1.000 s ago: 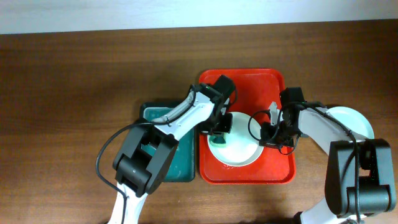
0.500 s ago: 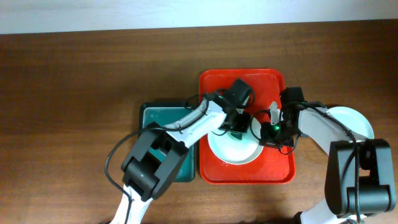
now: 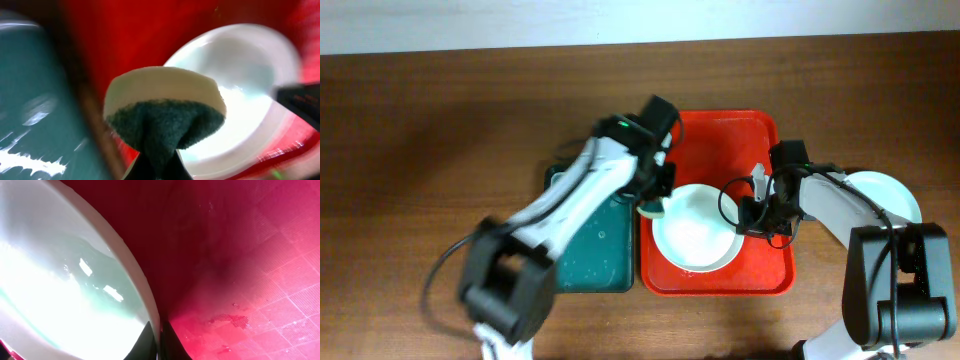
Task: Clean dirty plates on tray and stack at the side
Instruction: 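Return the sponge to the water tray with the left gripper, then lift the white plate with the right gripper and tilt it over the water tray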
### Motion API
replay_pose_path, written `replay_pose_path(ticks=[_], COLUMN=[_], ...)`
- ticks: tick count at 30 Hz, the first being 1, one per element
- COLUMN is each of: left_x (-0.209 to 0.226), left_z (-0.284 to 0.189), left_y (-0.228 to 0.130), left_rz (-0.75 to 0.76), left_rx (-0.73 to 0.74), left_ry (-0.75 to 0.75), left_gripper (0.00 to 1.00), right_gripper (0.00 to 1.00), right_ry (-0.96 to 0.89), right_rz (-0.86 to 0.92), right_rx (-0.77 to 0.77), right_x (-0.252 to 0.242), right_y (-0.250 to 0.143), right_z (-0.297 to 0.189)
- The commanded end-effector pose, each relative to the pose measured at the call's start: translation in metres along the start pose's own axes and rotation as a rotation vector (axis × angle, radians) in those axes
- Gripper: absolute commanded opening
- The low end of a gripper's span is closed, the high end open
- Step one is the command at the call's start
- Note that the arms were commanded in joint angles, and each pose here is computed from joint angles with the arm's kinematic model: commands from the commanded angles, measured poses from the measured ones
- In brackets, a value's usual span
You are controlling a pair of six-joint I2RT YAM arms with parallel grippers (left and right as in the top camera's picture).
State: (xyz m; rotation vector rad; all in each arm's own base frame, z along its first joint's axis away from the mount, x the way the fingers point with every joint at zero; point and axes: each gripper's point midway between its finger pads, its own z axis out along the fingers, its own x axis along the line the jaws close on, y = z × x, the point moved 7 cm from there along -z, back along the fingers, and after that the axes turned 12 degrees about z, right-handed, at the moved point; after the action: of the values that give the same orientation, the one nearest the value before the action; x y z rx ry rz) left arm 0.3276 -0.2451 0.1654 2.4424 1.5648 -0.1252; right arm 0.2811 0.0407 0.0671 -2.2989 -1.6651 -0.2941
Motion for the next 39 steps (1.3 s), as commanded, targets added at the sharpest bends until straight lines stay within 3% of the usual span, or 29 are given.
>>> replay_pose_path(ticks=[1, 4, 7, 12, 14, 16, 18, 22, 27, 28, 29, 33, 37, 39], left_x=[0.028, 0.057, 0.071, 0.084, 0.084, 0.084, 0.079, 0.074, 0.091, 0.098, 0.107, 0.132, 0.144, 0.144], left_z=[-0.077, -0.077, -0.037, 0.026, 0.032, 0.029, 0.016, -0.023, -0.107, -0.123, -0.142, -0.191, -0.221, -0.227], left_y=[-0.008, -0.025, -0.044, -0.070, -0.073, -0.071, -0.066, -0.054, -0.055, -0.059, -0.066, -0.096, -0.122, -0.134], left_rz=[-0.018, -0.069, -0.086, -0.138, -0.144, -0.143, -0.143, -0.147, -0.234, -0.261, -0.296, -0.414, -0.493, -0.511], left_rx=[-0.137, -0.045, 0.040, 0.052, 0.051, 0.046, 0.029, -0.047, -0.203, -0.237, -0.276, -0.397, -0.484, -0.482], left_ry=[0.175, 0.299, 0.311, 0.293, 0.284, 0.282, 0.266, 0.256, 0.259, 0.263, 0.271, 0.306, 0.338, 0.345], left_gripper=[0.00, 0.00, 0.00, 0.01, 0.05, 0.18, 0.35, 0.54, 0.68, 0.80, 1.00, 0.99, 1.00, 0.99], right_gripper=[0.04, 0.04, 0.04, 0.05, 0.05, 0.05, 0.04, 0.04, 0.04, 0.04, 0.04, 0.04, 0.04, 0.04], right_ry=[-0.087, -0.087, -0.088, -0.090, -0.089, -0.089, -0.091, -0.092, -0.074, -0.073, -0.070, -0.055, -0.001, -0.043], right_rz=[0.012, 0.012, 0.013, 0.015, 0.015, 0.015, 0.016, 0.016, -0.005, -0.011, -0.031, -0.145, -0.251, -0.316], right_rx=[0.018, 0.018, 0.020, 0.025, 0.025, 0.025, 0.029, 0.030, -0.022, -0.026, -0.031, -0.052, -0.123, -0.272], right_x=[-0.012, -0.012, -0.012, -0.013, -0.013, -0.013, -0.013, -0.006, 0.018, 0.023, 0.033, 0.082, 0.144, 0.184], right_y=[-0.003, -0.003, -0.003, -0.004, -0.004, -0.004, -0.005, -0.007, -0.005, -0.005, -0.006, -0.016, -0.032, -0.045], right_z=[0.009, 0.009, 0.009, 0.009, 0.009, 0.009, 0.008, -0.010, -0.068, -0.076, -0.089, -0.111, -0.097, -0.083])
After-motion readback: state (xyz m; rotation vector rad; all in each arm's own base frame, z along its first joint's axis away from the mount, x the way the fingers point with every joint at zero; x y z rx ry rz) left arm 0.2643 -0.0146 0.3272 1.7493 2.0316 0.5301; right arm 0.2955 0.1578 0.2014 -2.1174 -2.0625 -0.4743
